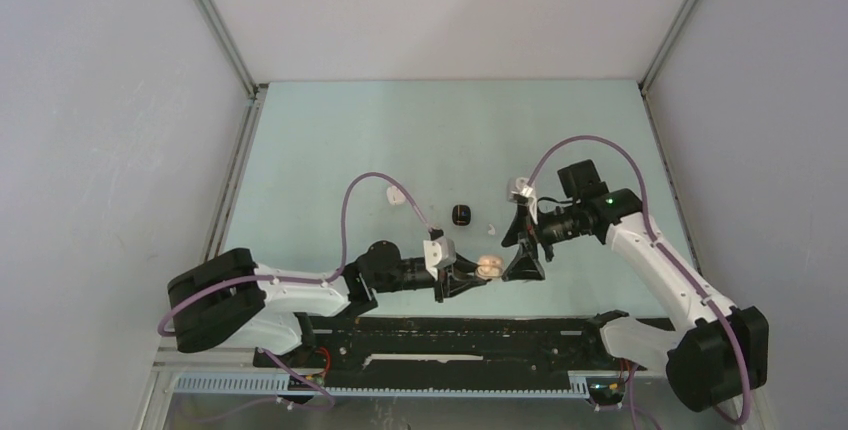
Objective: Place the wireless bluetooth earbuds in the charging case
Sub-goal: Place the earbud in the charging case, then pick up the earbud from the center of the board.
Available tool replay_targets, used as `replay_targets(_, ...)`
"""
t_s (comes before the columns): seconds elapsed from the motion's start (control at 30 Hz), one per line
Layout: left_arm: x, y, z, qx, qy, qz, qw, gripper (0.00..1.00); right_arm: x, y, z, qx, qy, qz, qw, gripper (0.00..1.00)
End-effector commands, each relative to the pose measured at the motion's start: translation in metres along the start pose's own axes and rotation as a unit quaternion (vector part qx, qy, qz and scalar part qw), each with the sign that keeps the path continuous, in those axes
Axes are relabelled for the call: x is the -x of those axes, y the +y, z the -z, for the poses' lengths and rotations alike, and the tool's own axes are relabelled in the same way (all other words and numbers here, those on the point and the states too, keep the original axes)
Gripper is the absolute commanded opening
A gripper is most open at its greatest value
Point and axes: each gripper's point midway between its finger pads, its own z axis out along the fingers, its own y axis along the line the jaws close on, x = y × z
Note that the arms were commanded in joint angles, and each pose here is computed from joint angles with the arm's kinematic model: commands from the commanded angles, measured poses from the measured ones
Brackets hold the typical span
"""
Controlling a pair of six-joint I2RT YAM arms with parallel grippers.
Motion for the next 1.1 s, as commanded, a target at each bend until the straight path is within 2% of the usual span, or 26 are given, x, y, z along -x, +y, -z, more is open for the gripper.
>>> replay_targets(0.0, 0.026, 0.023, 0.006, 0.039, -0.068, 0.036, 0.996, 0.0, 0.032, 0.008, 0.02, -0.005, -0.059, 0.048, 0.997, 0.97)
replay_targets(0.03, 0.025, 0.031, 0.01, 0.052, -0.072, 0.044, 0.995, 0.0, 0.031, 0.002, 0.022, -0.018, -0.056, 0.042, 0.997, 0.95)
replay_targets(0.17, 0.02, 0.048, 0.026, 0.103, -0.073, 0.05, 0.991, 0.0, 0.035, -0.05, 0.025, -0.125, -0.05, -0.001, 0.991, 0.78)
replay_targets(0.33, 0.016, 0.071, 0.053, 0.188, -0.061, 0.045, 0.979, 0.0, 0.05, -0.1, 0.027, -0.219, -0.059, -0.021, 0.974, 0.65)
replay_targets(0.53, 0.014, 0.092, 0.09, 0.284, -0.045, 0.041, 0.957, 0.0, 0.064, -0.129, -0.008, -0.208, -0.027, -0.01, 0.978, 0.49)
replay_targets(0.77, 0.014, 0.1, 0.133, 0.358, -0.07, 0.053, 0.93, 0.01, 0.078, -0.162, -0.054, -0.212, 0.032, 0.065, 0.975, 0.47)
replay_targets(0.9, 0.018, 0.108, 0.155, 0.403, -0.081, 0.058, 0.91, 0.02, 0.074, -0.168, -0.081, -0.21, 0.075, 0.118, 0.968, 0.34)
replay_targets(1.07, 0.015, 0.111, 0.17, 0.431, -0.079, 0.063, 0.897, 0.02, 0.062, -0.159, -0.109, -0.208, 0.121, 0.165, 0.956, 0.28)
